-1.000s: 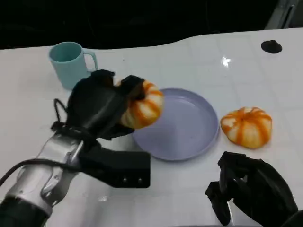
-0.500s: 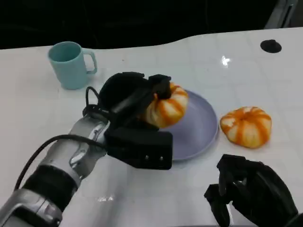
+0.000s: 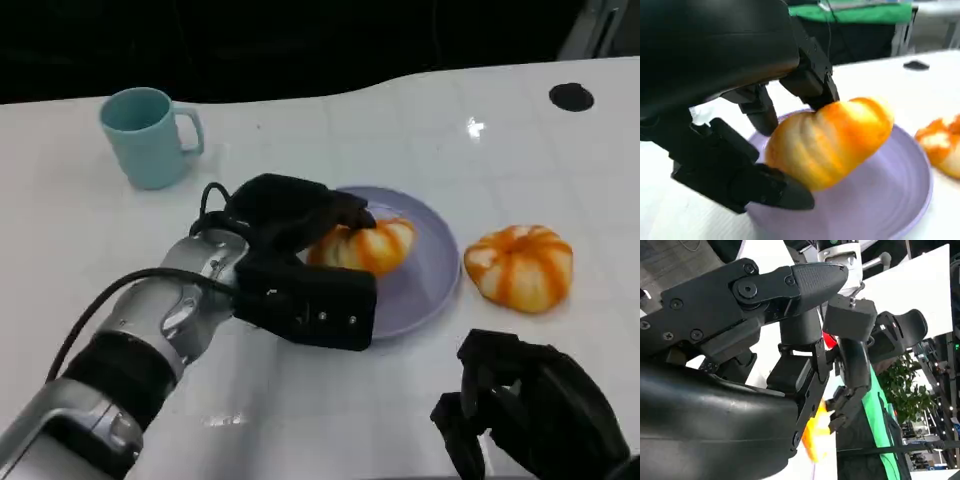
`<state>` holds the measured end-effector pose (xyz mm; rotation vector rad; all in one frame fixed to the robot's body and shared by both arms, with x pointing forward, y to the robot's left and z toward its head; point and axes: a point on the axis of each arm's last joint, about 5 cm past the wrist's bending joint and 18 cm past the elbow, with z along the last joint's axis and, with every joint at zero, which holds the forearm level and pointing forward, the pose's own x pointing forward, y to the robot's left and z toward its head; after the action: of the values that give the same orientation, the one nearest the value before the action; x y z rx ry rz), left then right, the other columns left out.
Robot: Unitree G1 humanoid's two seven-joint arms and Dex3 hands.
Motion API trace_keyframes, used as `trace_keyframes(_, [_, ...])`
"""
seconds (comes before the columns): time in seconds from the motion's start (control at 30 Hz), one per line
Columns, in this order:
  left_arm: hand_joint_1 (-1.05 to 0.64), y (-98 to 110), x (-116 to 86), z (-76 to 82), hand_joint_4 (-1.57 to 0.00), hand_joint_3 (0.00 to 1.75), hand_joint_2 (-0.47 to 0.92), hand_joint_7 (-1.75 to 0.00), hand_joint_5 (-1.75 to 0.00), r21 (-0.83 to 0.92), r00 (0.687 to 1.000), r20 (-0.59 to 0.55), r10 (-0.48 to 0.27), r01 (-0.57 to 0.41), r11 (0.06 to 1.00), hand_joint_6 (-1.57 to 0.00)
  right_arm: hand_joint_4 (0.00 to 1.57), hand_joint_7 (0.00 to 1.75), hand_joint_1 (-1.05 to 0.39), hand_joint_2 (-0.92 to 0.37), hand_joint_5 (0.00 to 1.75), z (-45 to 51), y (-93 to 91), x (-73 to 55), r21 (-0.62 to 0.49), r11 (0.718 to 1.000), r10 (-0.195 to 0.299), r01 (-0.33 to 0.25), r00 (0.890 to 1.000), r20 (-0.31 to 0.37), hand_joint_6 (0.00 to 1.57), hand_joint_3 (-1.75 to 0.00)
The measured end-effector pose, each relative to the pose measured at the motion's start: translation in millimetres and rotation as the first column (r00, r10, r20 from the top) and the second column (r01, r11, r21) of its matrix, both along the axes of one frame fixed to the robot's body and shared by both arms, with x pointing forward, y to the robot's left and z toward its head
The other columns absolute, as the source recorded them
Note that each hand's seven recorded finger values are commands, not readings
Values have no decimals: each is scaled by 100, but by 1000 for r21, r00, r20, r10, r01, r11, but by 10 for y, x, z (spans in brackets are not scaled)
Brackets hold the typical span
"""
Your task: Grasp the bread from the table and place it into the plate.
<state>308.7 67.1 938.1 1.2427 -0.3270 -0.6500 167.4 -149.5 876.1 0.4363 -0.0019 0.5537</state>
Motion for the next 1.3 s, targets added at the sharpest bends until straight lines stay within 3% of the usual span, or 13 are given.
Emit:
trace_keyframes(0.13, [-94, -5, -7, 63, -11, 46, 92, 0, -17, 104, 1000, 5, 0, -1, 995, -19, 120, 154, -95, -90, 164, 1, 0, 0, 0, 1000, 0, 0, 1000, 0, 102, -27])
trace_keyframes(0.43, [-96, 19, -29, 127, -12, 49, 92, -3, -18, 153, 999, 43, 3, -9, 988, -25, 121, 153, -95, -91, 163, 2, -1, -1, 2, 1000, 0, 0, 1000, 1, 103, -26])
trace_keyframes(0.77, [-83, 256, -118, 125, -27, 39, 92, -4, -28, -65, 1000, 2, -4, 5, 998, -32, 121, 152, -96, -90, 163, 3, -3, 0, 0, 1000, -1, 1, 1000, 0, 103, -26])
trace_keyframes(0.87, [-76, 355, -170, 110, -43, 32, 92, -9, -50, -179, 1000, -18, -12, 8, 984, -47, 121, 152, -95, -90, 163, 3, -2, 1, 0, 1000, 1, -1, 1000, -1, 103, -26])
trace_keyframes(0.93, [-72, 424, -226, 70, -38, 30, 92, -9, -87, -279, 999, -34, -23, 12, 960, -56, 121, 152, -95, -90, 163, 3, -2, 2, 0, 1000, 1, -1, 1000, -2, 103, -27])
trace_keyframes(1.03, [-68, 511, -320, -21, -37, 29, 92, -13, -109, -429, 997, -78, -24, -12, 903, -66, 120, 152, -95, -91, 164, 3, -4, 1, 0, 1000, 0, 0, 1000, -2, 102, -27])
trace_keyframes(1.1, [-65, 552, -364, -57, -33, 29, 92, -21, -123, -509, 995, -100, -27, -28, 860, -70, 120, 152, -95, -90, 164, 3, -3, 2, 0, 1000, 1, -1, 1000, -1, 102, -26])
trace_keyframes(1.2, [-57, 599, -420, -82, -37, 25, 92, -110, -150, -639, 987, -152, -59, -53, 767, -46, 120, 152, -95, -90, 164, 2, -5, 1, 0, 1000, 2, -2, 1000, -1, 102, -26])
trace_keyframes(1.3, [-60, 620, -479, -120, -41, 29, 92, -147, -168, -748, 974, -194, -121, -67, 661, -39, 121, 152, -95, -90, 164, 2, -6, 1, 1, 1000, 2, -2, 1000, -3, 103, -26])
